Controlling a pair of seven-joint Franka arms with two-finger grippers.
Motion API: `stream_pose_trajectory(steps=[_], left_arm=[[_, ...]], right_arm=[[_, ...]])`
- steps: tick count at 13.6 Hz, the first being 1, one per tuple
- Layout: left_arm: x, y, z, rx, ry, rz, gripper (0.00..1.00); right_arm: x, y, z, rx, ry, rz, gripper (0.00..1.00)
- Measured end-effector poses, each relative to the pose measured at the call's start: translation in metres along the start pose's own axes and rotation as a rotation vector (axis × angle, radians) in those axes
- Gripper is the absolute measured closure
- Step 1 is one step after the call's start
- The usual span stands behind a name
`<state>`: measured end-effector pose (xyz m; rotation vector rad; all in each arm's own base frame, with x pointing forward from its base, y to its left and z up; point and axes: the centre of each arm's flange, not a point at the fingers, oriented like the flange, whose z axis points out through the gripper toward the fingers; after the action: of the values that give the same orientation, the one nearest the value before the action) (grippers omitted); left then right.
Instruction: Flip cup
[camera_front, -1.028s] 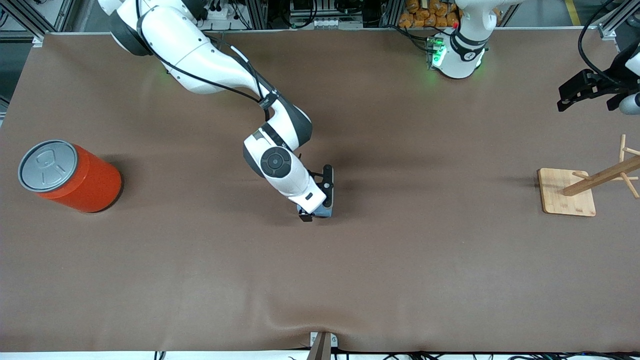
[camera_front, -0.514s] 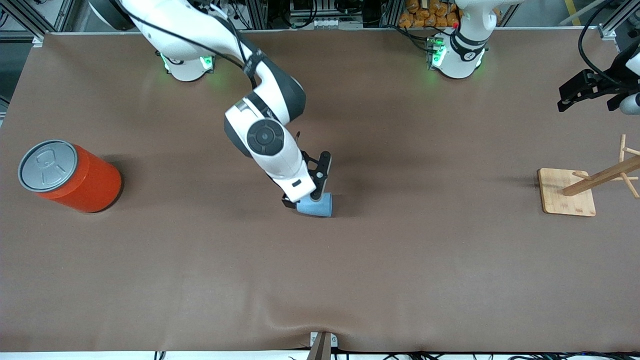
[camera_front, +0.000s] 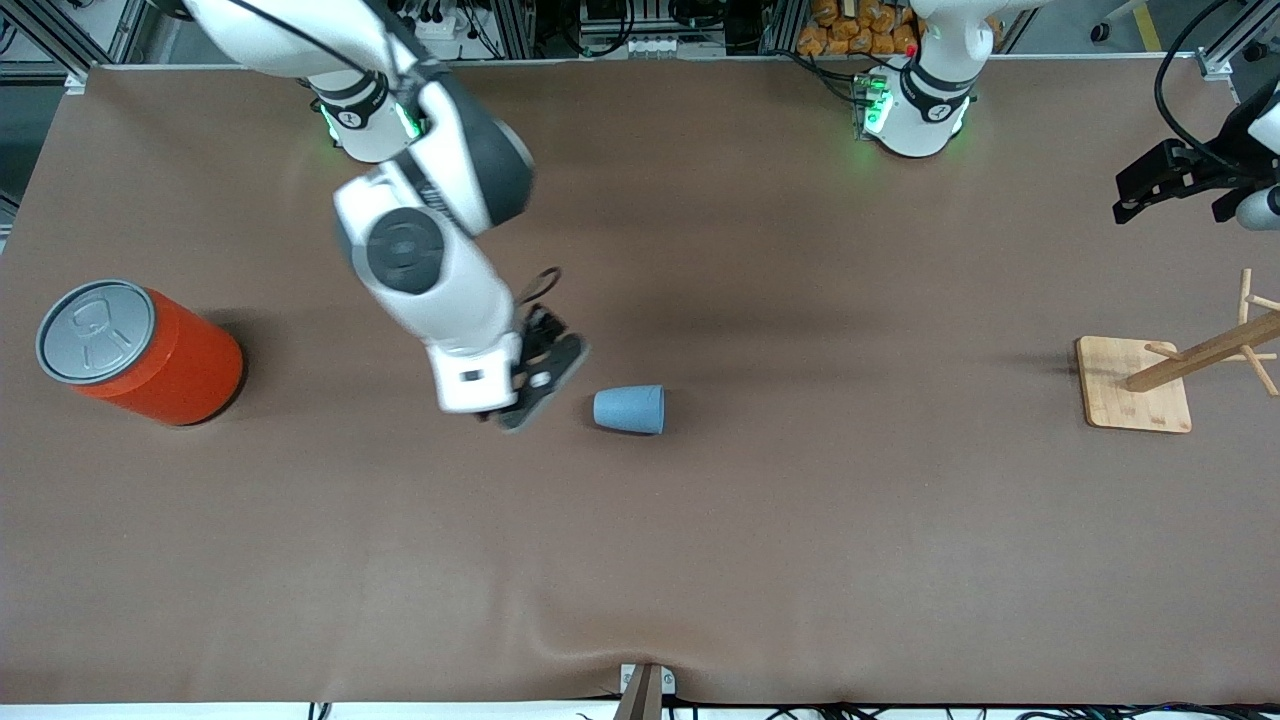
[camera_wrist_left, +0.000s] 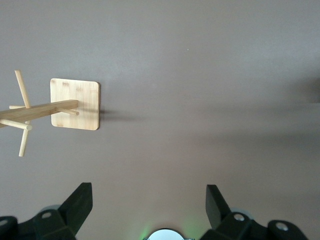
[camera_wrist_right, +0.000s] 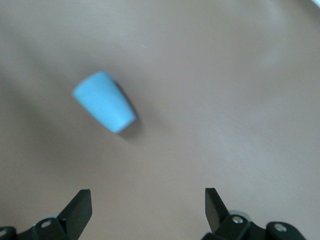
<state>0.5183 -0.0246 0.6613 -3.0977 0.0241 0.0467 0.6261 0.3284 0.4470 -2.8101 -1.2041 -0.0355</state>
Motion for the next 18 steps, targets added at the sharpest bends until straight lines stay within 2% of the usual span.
stream_pose_trajectory(steps=[7,9,13,18], left_arm=[[0.0,0.001,0.0,0.0,-0.001,0.001,0.0],[0.0,0.001,0.0,0.0,0.0,0.001,0.0],[0.0,0.0,0.0,0.0,0.0,0.001,0.0],[0.0,0.001,0.0,0.0,0.0,0.002,0.0]], right_arm=[[-0.092,0.123,-0.075,-0.014,-0.037,0.226,0.0],[-0.117,0.145,-0.083,0.001,-0.075,0.276,0.0],[-0.132,0.145,-0.072,0.021,-0.132,0.373,0.0],[-0.134,0.121,-0.07,0.039,-0.147,0.425,0.0]])
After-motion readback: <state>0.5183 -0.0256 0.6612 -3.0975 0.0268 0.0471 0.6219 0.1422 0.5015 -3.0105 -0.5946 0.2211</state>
